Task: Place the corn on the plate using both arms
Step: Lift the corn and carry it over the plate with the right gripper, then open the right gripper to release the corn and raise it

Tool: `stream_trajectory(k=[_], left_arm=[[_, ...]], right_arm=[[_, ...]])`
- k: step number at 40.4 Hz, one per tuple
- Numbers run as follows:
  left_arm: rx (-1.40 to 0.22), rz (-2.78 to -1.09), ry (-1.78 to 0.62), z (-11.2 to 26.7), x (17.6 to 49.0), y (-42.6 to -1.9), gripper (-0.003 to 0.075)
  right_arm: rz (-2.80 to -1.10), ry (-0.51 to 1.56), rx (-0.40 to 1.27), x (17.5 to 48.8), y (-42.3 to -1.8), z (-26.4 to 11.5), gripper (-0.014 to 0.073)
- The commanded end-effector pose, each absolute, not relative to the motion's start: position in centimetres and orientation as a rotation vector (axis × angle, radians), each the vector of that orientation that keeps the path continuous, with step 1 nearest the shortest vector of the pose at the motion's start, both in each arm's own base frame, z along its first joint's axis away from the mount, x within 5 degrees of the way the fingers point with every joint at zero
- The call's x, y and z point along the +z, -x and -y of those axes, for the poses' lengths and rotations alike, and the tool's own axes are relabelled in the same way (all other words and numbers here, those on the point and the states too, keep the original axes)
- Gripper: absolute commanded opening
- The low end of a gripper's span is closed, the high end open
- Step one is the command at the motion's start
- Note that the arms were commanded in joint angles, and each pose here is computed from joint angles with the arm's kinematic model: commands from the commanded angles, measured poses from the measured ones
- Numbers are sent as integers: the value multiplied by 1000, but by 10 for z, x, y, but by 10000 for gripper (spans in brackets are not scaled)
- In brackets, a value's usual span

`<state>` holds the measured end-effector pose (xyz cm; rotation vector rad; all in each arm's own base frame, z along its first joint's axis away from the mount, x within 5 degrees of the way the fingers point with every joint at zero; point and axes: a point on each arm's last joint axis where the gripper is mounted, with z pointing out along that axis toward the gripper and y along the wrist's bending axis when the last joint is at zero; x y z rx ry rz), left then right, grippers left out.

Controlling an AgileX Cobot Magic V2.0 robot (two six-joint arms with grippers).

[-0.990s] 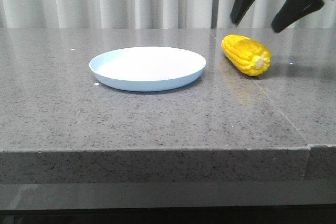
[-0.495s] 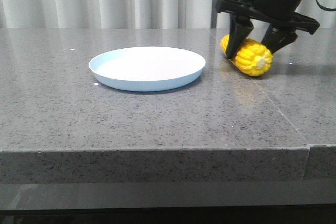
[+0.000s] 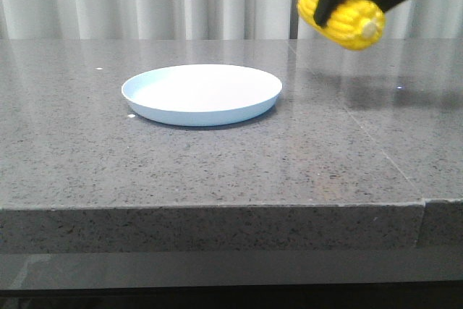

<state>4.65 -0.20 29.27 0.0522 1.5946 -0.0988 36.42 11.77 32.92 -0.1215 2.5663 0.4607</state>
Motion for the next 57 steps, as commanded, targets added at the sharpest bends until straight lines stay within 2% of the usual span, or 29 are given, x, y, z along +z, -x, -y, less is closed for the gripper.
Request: stream_trajectory(k=[1, 7, 16, 32, 40, 48, 57], left_arm=[[-119, -1488, -61, 3, 309, -45, -20], [-119, -1488, -61, 3, 309, -45, -20], [-119, -1488, -61, 3, 309, -45, -20], [-119, -1488, -61, 3, 309, -45, -20], [-119, -1488, -61, 3, 309, -45, -20], [-119, -1488, -61, 3, 309, -45, -20], [-119, -1488, -61, 3, 309, -45, -20]], right_arm=[[-2442, 147, 517, 367, -351, -133, 246], [-2424, 147, 599, 365, -344, -170, 246], [-2418, 100, 689, 341, -346, -218, 246], [-2466, 17, 696, 306, -363, -232, 252], [-2485, 20, 690, 305, -362, -231, 342], [-2516, 25, 679, 302, -360, -231, 358], [-2515, 25, 679, 302, -360, -231, 538]])
